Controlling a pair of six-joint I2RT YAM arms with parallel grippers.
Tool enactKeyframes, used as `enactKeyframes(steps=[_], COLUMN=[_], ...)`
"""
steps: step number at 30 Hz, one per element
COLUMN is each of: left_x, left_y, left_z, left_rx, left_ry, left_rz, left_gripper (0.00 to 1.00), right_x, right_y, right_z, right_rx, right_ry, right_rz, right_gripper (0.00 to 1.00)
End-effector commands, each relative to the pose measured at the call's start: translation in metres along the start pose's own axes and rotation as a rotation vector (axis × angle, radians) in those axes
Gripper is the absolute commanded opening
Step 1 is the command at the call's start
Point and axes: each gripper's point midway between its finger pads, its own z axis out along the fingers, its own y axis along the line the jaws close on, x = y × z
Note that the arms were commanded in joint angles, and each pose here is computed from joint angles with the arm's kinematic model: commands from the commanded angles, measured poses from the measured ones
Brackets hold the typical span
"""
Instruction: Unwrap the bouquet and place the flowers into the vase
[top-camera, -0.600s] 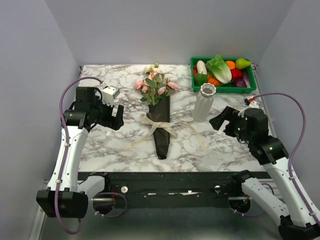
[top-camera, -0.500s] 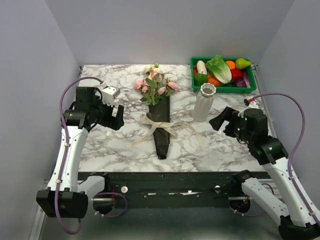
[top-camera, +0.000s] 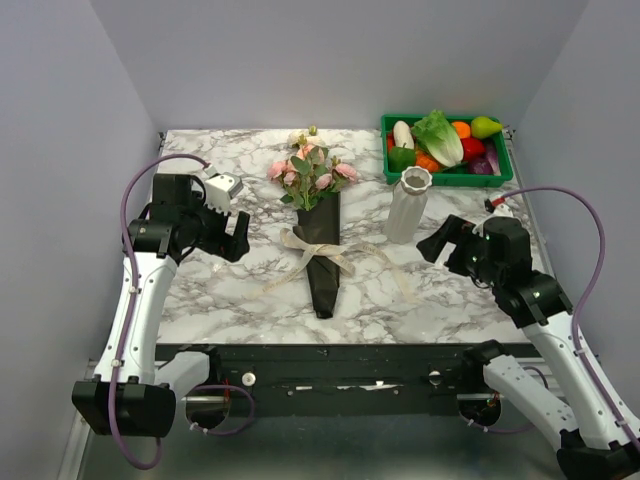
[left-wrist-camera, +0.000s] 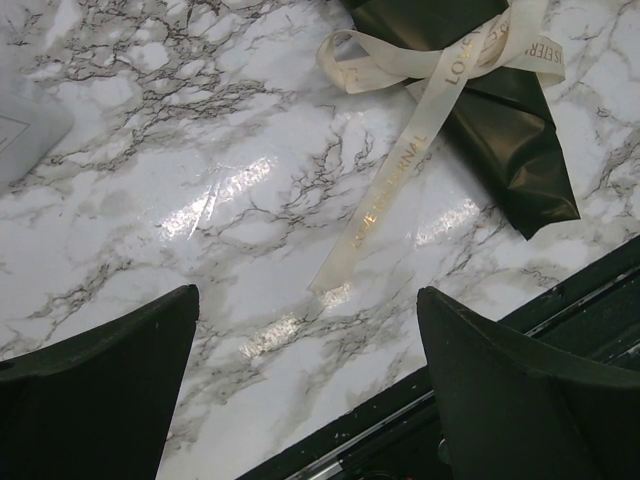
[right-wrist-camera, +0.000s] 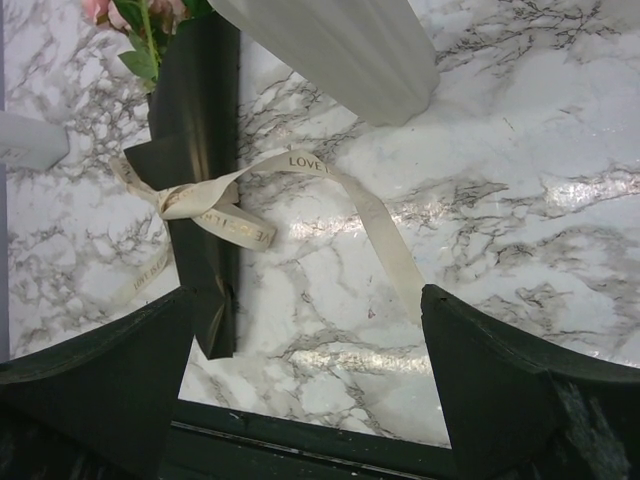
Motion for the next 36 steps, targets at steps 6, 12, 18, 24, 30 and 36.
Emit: enactKeyframes(steps=[6,12,18,24,30,36], left_x=[0.017,0.03,0.032,0.027,0.03,0.043], left_y=[-0.03,-0.041,-0.049,-0.06,-0.072,-0.07], left_z=[0.013,0.038,0.065,0.089,0.125,0.164], left_rx=[0.1,0.115,0.178,0.254,0.287,0.278], left_ry=[0.07,0.139,0.169,0.16,0.193,0.247], left_rz=[0.095,0.185,0.215,0.253,0.311,0.328], left_gripper=[0.99,0.99,0.99,0.99,0.99,0.95], right_x=[0.027,0.053,0.056,0.047,0.045,0.05], right_y=[-0.005,-0.013,0.004,0.006,0.0,-0.001], right_z=[0.033,0.064,0.087,0.107,0.119,0.123], right_rx=[-0.033,0.016,0.089,0.163,0.219,0.254], right_ry=[0.063,0.121,0.118,0.088,0.08,0.081], right_rz=[-0.039,-0.085,-0.23,-0.332,-0.361,-0.386], right_gripper=[1.0,1.0,0.99,0.95,0.92,0.9])
